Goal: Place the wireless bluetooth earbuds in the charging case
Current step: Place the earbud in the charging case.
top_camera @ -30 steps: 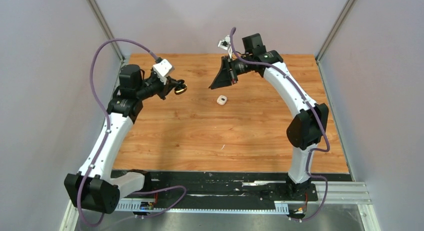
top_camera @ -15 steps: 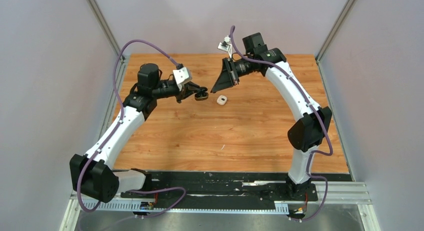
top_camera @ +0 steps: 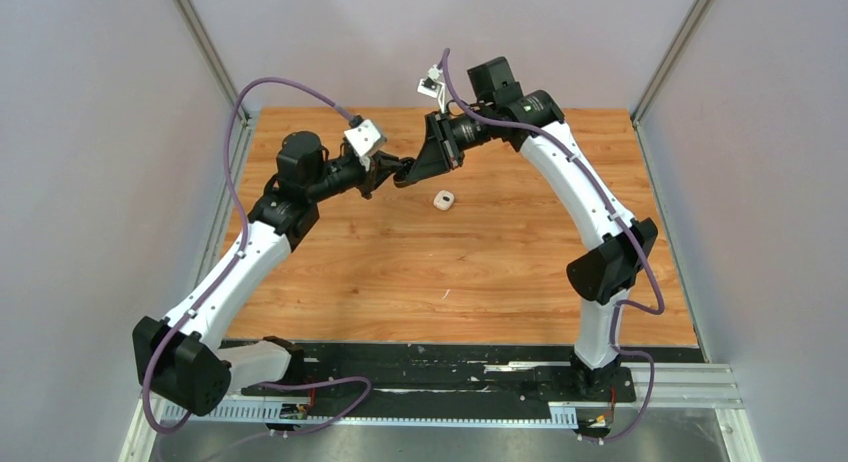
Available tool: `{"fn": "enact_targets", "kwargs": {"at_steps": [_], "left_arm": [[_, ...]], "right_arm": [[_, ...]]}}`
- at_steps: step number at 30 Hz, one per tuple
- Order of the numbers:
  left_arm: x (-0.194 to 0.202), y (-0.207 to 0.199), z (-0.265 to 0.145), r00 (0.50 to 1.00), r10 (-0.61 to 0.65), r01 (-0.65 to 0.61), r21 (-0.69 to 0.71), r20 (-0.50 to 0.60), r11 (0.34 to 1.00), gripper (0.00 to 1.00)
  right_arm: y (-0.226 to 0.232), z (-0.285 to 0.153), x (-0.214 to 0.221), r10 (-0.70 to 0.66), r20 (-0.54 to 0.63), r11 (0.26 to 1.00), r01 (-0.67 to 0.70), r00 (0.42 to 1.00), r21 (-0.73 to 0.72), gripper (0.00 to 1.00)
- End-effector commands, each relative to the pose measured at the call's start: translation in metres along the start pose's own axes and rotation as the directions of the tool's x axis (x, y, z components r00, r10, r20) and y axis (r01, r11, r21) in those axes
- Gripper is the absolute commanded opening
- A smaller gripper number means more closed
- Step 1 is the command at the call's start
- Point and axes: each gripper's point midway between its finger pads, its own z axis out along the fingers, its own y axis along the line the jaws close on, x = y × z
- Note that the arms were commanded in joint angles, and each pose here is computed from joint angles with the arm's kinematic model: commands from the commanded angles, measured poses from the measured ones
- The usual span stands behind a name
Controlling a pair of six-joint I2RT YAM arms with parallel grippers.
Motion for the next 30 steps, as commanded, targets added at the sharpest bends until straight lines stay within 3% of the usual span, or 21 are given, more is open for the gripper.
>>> {"fn": "enact_targets", "kwargs": {"at_steps": [1, 12, 30], "left_arm": [[-0.010, 0.010, -0.011, 1.000, -0.004, 0.007, -0.103, 0.029, 0.995, 0.00], [-0.013, -0.005, -0.013, 0.999, -0.024, 0.026, -0.048, 0.029, 0.999, 0.00], [-0.007, -0.013, -0.012, 1.000, -0.020, 0.020, -0.008, 0.013, 1.000, 0.00]], "right_arm": [[-0.012, 0.004, -0.010, 0.006, 0.023, 0.998, -0.008, 1.000, 0.062, 0.00], [-0.008, 0.024, -0.010, -0.069, 0.006, 0.990, 0.068, 0.998, 0.127, 0.00], [-0.001, 0.022, -0.018, -0.136, 0.017, 0.977, 0.131, 0.991, 0.165, 0.00]]}}
